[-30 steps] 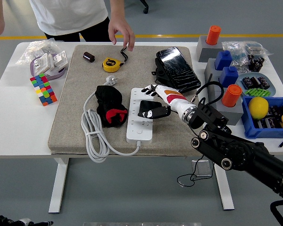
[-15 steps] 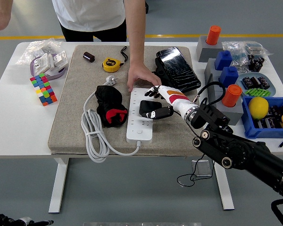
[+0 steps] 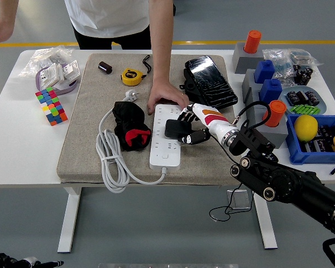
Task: Pull the plug out and thorw away
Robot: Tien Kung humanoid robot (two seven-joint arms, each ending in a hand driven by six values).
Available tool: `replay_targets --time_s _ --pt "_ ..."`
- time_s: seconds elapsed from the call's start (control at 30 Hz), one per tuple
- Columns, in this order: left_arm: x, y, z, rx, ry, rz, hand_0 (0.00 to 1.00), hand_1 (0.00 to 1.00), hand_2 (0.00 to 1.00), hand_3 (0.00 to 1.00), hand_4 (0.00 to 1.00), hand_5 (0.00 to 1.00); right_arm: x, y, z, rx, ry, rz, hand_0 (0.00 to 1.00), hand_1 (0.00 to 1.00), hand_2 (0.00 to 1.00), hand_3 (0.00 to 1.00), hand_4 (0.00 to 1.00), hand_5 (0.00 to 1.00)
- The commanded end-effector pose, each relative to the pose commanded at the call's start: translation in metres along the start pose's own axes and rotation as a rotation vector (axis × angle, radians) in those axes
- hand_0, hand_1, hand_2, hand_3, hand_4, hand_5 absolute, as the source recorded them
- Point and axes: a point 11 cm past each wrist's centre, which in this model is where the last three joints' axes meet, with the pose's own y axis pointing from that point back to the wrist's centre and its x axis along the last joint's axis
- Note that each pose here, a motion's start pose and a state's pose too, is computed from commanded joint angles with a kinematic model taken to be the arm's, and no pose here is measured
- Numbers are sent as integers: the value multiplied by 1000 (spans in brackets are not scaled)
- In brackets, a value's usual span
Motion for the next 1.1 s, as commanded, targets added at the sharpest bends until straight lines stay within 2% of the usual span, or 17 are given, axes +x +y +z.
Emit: replay_targets --time_s 0.1,0.13,0.3,0.33,0.5,0.53,0.7,0.73,1.1 --pt "0 0 1 -2 0 0 529 665 691 670 834 708 1 0 -3 13 -5 9 565 544 533 539 939 92" --pt "0 0 1 -2 0 0 529 664 691 670 835 708 2 0 -4 20 -7 15 390 488 515 541 923 69" --pt "1 0 1 -2 -1 1 529 664 691 670 835 708 5 -1 -10 48 -18 34 390 488 515 541 923 69" --pt "1 0 1 -2 -1 1 529 665 691 670 834 706 5 -1 -12 56 -21 37 265 326 441 538 956 2" --pt "0 0 1 -1 -1 0 529 665 691 670 834 706 4 0 -17 79 -25 35 265 326 441 538 956 2" --pt "0 0 1 -1 -1 0 531 664 691 670 834 707 3 0 -17 79 -25 33 127 179 324 518 956 2" --pt "0 0 0 0 0 -1 531 664 691 670 834 707 1 1 -15 74 -25 24 127 179 324 518 956 2" --pt "0 0 -1 2 -1 -1 531 665 691 670 835 706 1 1 -15 73 -25 22 57 146 294 508 950 2" --pt "2 1 3 -5 -3 2 531 665 691 670 835 705 3 2 -16 91 -110 51 26 127 260 504 937 2"
